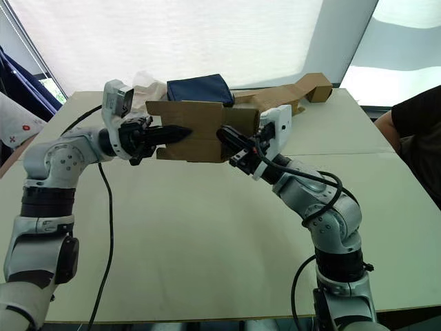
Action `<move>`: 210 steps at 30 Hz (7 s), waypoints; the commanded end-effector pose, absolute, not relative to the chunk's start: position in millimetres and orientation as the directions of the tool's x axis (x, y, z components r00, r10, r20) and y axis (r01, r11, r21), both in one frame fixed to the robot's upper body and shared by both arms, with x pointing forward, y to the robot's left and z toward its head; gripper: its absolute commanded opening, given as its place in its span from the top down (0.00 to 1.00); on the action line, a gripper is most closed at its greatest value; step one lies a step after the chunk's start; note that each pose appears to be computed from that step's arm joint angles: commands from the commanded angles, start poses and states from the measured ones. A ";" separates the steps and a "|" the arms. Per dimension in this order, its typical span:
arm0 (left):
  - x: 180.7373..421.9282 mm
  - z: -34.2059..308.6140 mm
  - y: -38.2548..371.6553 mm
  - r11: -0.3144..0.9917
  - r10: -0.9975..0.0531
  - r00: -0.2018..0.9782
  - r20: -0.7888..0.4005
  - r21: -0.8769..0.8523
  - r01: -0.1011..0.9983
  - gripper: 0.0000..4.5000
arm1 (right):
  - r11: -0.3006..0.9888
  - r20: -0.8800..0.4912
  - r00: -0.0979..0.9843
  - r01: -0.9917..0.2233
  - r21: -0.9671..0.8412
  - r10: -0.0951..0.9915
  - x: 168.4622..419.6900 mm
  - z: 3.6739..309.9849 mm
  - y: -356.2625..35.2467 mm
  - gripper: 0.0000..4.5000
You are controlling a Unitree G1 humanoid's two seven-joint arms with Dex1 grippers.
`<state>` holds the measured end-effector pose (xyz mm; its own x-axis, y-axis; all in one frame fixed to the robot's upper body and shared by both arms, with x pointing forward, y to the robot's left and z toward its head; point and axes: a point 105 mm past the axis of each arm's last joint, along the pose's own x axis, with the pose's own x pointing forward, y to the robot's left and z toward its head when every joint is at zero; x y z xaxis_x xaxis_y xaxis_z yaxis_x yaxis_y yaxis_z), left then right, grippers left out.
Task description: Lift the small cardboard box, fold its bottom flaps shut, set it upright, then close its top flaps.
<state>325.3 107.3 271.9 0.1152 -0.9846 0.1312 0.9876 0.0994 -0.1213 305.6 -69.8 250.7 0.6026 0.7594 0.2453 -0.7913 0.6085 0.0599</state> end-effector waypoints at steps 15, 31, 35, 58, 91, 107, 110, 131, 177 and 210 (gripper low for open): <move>321.1 284.7 109.3 0.094 -0.984 0.104 0.142 -0.075 0.993 1.00 | 0.548 0.036 0.547 -0.834 -0.066 0.836 262.0 230.2 -108.7 0.99; 312.4 286.3 102.5 0.060 -0.990 0.069 0.122 -0.075 0.995 1.00 | 0.614 0.135 0.600 -0.780 -0.119 0.788 293.4 227.1 -92.4 0.99; 311.2 285.6 101.4 0.056 -0.990 0.065 0.125 -0.078 0.995 1.00 | 0.588 0.155 0.571 -0.803 -0.102 0.806 290.8 229.6 -83.7 0.99; 314.1 284.6 106.5 0.076 -0.988 0.086 0.131 -0.079 0.994 1.00 | 0.512 0.118 0.500 -0.851 -0.114 0.858 279.1 255.0 -113.6 0.99; 317.0 285.1 109.2 0.078 -0.988 0.089 0.124 -0.091 0.993 1.00 | 0.481 0.338 0.504 -0.863 0.153 0.795 290.2 257.2 -102.2 0.99; 317.9 287.0 109.8 0.083 -0.986 0.094 0.135 -0.090 0.993 1.00 | 0.259 0.478 0.405 -0.903 0.342 0.779 268.1 261.3 -97.2 0.46; 317.9 286.9 111.4 0.088 -0.986 0.099 0.134 -0.090 0.992 1.00 | 0.238 0.493 0.385 -0.911 0.336 0.780 260.5 270.3 -107.1 0.46; 317.6 286.1 107.0 0.078 -0.986 0.090 0.139 -0.088 0.993 1.00 | 0.616 0.278 0.686 -0.726 0.304 0.672 341.5 223.9 -116.0 1.00; 315.5 284.7 108.6 0.080 -0.985 0.094 0.146 -0.097 0.992 1.00 | 0.182 0.544 0.523 -0.810 0.558 0.657 299.5 231.0 -92.2 0.67; 315.3 279.7 105.4 0.090 -0.985 0.103 0.140 -0.093 0.992 1.00 | 0.168 0.548 0.527 -0.803 0.572 0.650 303.2 231.9 -73.0 0.83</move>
<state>320.2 105.7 270.3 0.1171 -0.9862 0.1172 0.9848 0.1001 -0.1418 309.4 -77.9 219.7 0.5625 0.6466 0.5152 -0.7698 0.1824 0.6116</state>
